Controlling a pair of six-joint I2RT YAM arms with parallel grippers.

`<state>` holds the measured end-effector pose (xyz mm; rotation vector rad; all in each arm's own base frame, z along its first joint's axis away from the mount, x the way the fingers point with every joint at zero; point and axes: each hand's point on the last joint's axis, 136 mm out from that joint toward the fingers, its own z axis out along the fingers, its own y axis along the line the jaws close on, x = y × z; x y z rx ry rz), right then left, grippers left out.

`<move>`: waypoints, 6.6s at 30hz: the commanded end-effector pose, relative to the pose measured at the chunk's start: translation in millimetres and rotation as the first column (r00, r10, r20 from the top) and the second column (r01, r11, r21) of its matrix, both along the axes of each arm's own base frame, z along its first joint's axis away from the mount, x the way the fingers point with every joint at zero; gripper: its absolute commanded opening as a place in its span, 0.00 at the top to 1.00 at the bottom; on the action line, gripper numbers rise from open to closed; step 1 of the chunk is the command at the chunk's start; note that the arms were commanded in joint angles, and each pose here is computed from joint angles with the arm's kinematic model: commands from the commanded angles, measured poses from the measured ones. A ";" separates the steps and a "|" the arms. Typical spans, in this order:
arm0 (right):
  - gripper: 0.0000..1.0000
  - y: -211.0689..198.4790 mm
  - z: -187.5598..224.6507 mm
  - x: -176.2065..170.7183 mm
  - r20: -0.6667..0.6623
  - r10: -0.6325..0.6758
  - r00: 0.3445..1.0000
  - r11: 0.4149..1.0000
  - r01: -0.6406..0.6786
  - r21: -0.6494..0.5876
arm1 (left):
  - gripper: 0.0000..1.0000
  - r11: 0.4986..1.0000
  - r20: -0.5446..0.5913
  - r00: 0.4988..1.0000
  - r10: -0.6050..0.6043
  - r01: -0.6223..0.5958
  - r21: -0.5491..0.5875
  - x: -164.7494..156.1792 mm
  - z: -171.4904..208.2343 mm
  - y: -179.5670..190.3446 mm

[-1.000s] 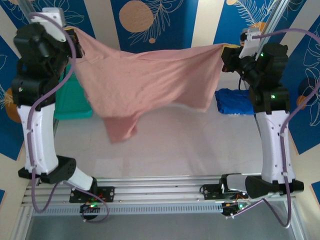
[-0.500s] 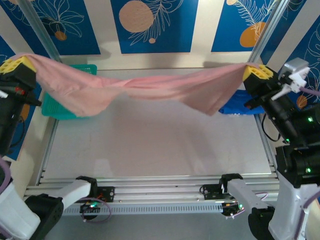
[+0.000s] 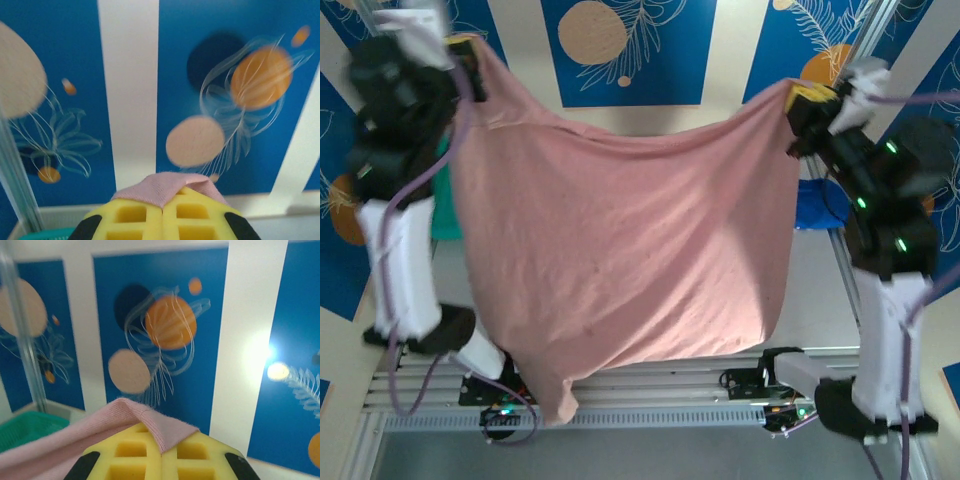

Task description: Fold the inside-out t-shirt

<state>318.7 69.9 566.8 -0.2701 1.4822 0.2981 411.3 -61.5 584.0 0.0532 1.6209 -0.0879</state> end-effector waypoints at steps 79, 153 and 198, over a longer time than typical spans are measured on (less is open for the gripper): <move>0.47 -84.8 -527.1 -65.4 -0.985 -0.138 -0.100 0.788 0.591 -0.170 | 0.19 0.973 -0.874 0.430 -0.228 0.082 -0.214 -183.7 -491.9 -90.6; 1.00 -71.5 -520.5 -43.1 -0.988 -0.144 -0.056 0.838 0.524 -0.152 | 0.26 0.999 -0.995 0.095 -0.012 -0.052 -0.017 -278.0 -500.5 -43.8; 1.00 -74.4 -498.4 -34.3 -0.993 -0.112 0.034 0.830 0.553 -0.075 | 1.00 0.989 -0.976 0.202 -0.081 -0.106 -0.104 -260.2 -502.0 -54.1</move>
